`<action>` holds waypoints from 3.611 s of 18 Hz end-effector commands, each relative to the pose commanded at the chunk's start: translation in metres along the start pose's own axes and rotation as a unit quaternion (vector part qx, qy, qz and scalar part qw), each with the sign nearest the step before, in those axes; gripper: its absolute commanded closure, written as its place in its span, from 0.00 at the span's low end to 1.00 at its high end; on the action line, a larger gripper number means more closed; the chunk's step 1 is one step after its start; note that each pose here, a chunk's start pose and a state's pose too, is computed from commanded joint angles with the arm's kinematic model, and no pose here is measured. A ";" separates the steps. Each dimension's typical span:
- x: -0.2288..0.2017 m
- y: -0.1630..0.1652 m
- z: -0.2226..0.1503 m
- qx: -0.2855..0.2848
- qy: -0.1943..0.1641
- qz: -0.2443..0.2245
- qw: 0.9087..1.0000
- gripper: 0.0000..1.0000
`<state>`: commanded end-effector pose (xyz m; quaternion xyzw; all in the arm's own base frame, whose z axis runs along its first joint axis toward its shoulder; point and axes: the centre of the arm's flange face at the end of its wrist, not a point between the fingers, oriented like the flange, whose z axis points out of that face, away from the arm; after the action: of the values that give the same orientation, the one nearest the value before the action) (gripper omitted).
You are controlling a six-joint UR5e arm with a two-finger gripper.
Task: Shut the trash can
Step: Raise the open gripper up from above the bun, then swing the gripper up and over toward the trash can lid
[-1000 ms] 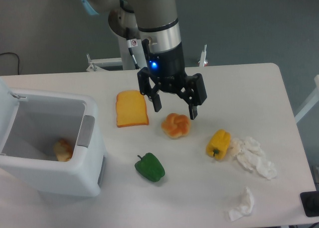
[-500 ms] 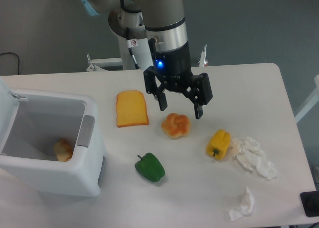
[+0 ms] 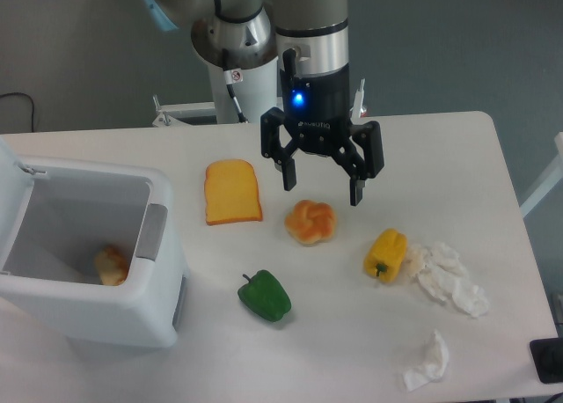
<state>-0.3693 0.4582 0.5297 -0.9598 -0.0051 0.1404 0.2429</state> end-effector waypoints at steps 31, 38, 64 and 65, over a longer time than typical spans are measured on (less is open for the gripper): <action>0.055 -0.072 -0.090 0.120 0.050 -0.203 0.971 0.00; 0.097 -0.092 -0.110 0.138 0.090 -0.234 0.958 0.00; 0.223 -0.136 -0.174 0.249 0.374 -0.126 0.885 0.00; 0.228 -0.138 -0.174 0.247 0.377 -0.123 0.884 0.00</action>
<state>-0.0954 0.5165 0.6799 -0.8406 0.0036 -0.2668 0.4713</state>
